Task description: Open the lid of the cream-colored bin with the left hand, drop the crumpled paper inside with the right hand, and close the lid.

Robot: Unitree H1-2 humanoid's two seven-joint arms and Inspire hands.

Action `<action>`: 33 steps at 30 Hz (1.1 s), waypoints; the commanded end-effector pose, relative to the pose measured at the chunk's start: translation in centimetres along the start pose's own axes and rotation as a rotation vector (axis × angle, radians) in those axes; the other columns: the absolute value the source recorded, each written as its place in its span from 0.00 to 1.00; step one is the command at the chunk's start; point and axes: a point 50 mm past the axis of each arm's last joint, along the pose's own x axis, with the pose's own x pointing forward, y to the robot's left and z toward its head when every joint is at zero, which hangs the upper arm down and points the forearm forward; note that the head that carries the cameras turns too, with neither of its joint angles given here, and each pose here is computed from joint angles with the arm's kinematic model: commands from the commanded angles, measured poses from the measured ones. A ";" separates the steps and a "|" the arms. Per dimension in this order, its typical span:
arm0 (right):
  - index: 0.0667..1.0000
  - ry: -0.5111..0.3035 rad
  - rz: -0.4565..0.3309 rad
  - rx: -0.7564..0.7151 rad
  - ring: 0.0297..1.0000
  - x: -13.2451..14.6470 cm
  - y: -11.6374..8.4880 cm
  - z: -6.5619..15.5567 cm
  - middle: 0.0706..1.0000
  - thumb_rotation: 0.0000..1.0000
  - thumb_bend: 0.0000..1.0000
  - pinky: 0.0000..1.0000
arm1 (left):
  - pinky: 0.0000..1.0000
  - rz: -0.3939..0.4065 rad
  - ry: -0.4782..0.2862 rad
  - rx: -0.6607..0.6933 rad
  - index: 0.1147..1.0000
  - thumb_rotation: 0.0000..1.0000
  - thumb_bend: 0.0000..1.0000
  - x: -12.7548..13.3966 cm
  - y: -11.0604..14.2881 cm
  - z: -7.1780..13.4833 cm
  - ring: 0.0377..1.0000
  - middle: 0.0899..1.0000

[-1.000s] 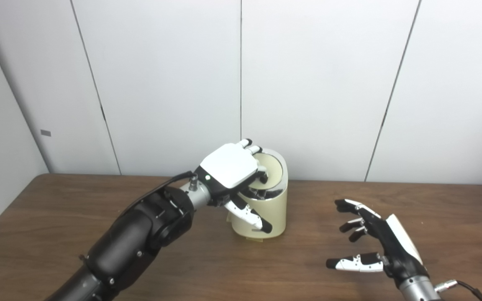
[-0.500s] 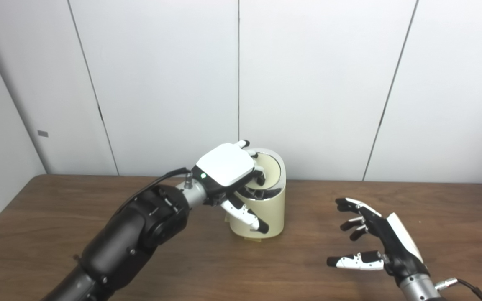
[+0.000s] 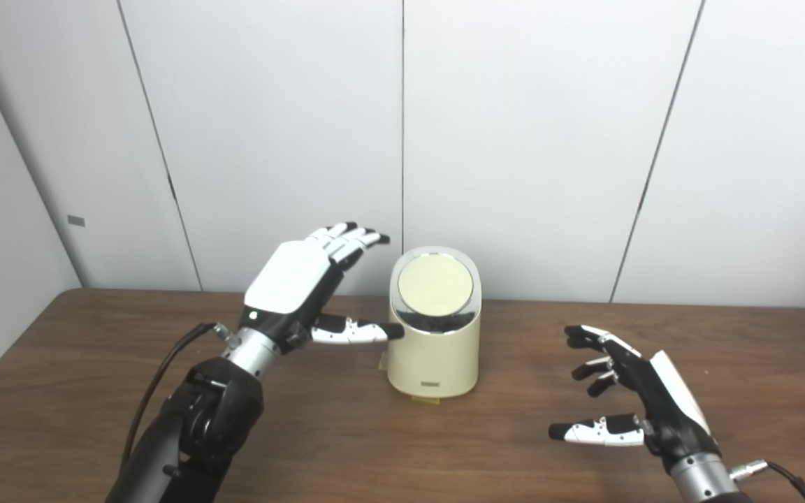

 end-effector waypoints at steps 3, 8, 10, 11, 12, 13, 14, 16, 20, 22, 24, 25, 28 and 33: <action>0.78 -0.092 -0.048 -0.025 0.61 1.1 -1.5 1.2 0.77 0.03 0.80 0.48 | 0.87 0.096 0.001 -0.069 0.92 0.62 0.80 0.2 0.9 0.2 0.94 0.92; 0.78 -0.087 -0.048 -0.023 0.62 1.1 -1.5 1.3 0.78 0.03 0.81 0.49 | 0.77 0.112 0.073 -0.319 0.91 0.52 0.82 -1.1 -0.2 -0.2 0.90 0.92; 0.79 -0.087 -0.045 -0.024 0.62 1.1 -1.5 1.3 0.78 0.04 0.81 0.49 | 0.79 0.105 0.099 -0.410 0.91 0.51 0.82 -1.7 -0.7 -0.2 0.91 0.93; 0.79 -0.086 -0.043 -0.022 0.63 1.1 -1.5 1.3 0.78 0.05 0.81 0.50 | 0.80 0.100 0.110 -0.458 0.91 0.51 0.82 -2.0 -1.0 -0.3 0.91 0.92; 0.79 -0.084 -0.043 -0.022 0.64 1.1 -1.6 1.3 0.79 0.06 0.81 0.50 | 0.80 0.095 0.117 -0.505 0.91 0.51 0.83 -2.4 -1.3 -0.3 0.91 0.92; 0.80 -0.085 -0.044 -0.020 0.65 1.2 -1.6 1.4 0.79 0.06 0.81 0.51 | 0.81 0.092 0.128 -0.561 0.92 0.51 0.83 -2.8 -1.6 -0.4 0.91 0.92; 0.80 -0.084 -0.044 -0.016 0.66 1.2 -1.6 1.4 0.80 0.07 0.81 0.51 | 0.81 0.091 0.140 -0.609 0.93 0.50 0.84 -3.2 -2.0 -0.4 0.90 0.92; 0.81 -0.076 -0.045 -0.004 0.68 1.2 -1.6 1.5 0.81 0.09 0.81 0.52 | 0.79 0.094 0.166 -0.695 0.93 0.50 0.84 -4.1 -2.8 -0.3 0.88 0.91; 0.82 -0.072 -0.052 0.025 0.70 1.1 -1.4 1.5 0.83 0.11 0.82 0.54 | 0.79 0.105 0.200 -0.809 0.94 0.51 0.84 -5.9 -4.4 -0.3 0.86 0.89; 0.83 -0.069 -0.050 0.035 0.71 1.1 -1.2 1.4 0.83 0.12 0.81 0.55 | 0.79 0.110 0.226 -0.845 0.94 0.52 0.85 -6.8 -5.2 -0.3 0.85 0.88; 0.84 -0.062 -0.047 0.040 0.72 1.1 -1.1 1.4 0.84 0.13 0.81 0.56 | 0.77 0.111 0.245 -0.874 0.93 0.53 0.85 -7.5 -5.9 -0.4 0.83 0.86; 0.84 -0.061 -0.047 0.045 0.72 1.1 -1.0 1.4 0.84 0.14 0.81 0.56 | 0.77 0.108 0.251 -0.887 0.92 0.52 0.84 -7.7 -6.1 -0.4 0.82 0.85; 0.84 -0.069 -0.053 0.057 0.71 1.0 -0.6 1.0 0.85 0.15 0.81 0.53 | 0.75 0.095 0.273 -0.903 0.91 0.49 0.81 -8.5 -6.9 -0.6 0.82 0.84; 0.83 -0.067 -0.071 0.071 0.69 0.6 0.3 0.4 0.83 0.15 0.82 0.49 | 0.77 0.081 0.313 -0.894 0.89 0.47 0.79 -9.6 -7.7 -0.8 0.82 0.84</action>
